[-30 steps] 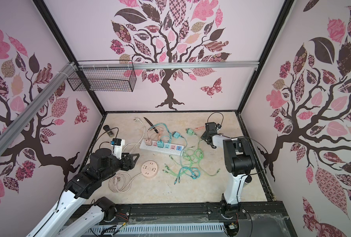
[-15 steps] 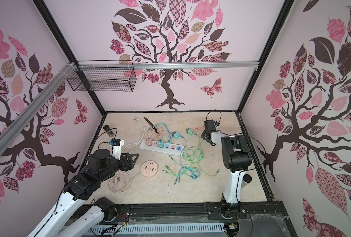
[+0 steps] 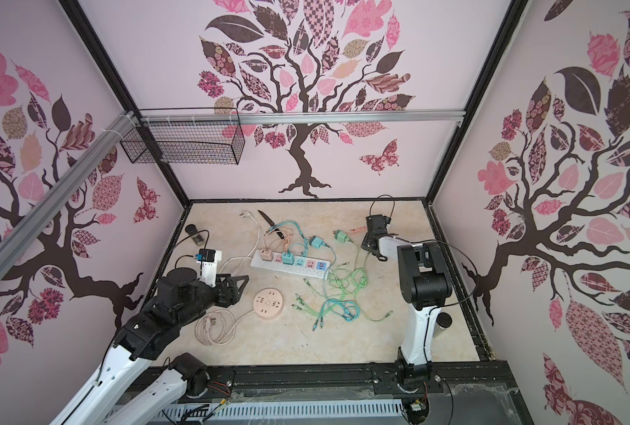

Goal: Insert plugs into power strip
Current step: Pick up the plug from the top-right of the table.

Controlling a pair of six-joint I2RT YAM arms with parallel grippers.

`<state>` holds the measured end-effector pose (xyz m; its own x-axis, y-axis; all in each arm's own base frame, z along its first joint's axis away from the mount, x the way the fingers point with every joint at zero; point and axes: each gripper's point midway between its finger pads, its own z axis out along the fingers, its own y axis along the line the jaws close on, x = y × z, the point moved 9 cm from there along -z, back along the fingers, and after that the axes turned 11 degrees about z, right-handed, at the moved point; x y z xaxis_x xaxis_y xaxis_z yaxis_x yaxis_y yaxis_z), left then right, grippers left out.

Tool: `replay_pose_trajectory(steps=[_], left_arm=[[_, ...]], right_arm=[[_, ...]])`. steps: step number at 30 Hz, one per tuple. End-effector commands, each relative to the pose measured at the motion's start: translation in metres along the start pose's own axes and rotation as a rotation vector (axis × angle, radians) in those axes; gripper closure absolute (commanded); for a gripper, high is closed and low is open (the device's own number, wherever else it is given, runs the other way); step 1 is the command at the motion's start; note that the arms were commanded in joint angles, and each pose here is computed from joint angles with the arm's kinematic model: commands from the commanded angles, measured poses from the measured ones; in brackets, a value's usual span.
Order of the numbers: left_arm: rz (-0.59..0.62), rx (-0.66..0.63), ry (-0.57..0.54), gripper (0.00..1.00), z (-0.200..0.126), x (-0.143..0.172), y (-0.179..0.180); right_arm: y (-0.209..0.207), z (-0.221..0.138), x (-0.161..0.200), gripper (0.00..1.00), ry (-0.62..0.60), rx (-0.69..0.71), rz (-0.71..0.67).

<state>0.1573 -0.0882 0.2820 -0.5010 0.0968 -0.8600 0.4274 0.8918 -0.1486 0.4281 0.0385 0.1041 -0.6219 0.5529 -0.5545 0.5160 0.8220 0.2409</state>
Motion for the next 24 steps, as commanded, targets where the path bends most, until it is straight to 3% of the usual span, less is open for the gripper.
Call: replay_pose_trajectory(steps=[1,12,24], left_arm=[[-0.009,0.004,-0.029,0.30,-0.006,-0.013,-0.002],[-0.015,0.045,0.007,0.30,0.001,-0.015,-0.006],[-0.013,0.184,0.116,0.29,0.020,-0.020,-0.019]], right_arm=[[0.007,-0.028,-0.008,0.63,0.008,-0.055,-0.084],[0.015,-0.075,-0.016,0.66,-0.028,-0.229,-0.231],[0.038,-0.142,-0.017,0.66,-0.214,-0.446,-0.473]])
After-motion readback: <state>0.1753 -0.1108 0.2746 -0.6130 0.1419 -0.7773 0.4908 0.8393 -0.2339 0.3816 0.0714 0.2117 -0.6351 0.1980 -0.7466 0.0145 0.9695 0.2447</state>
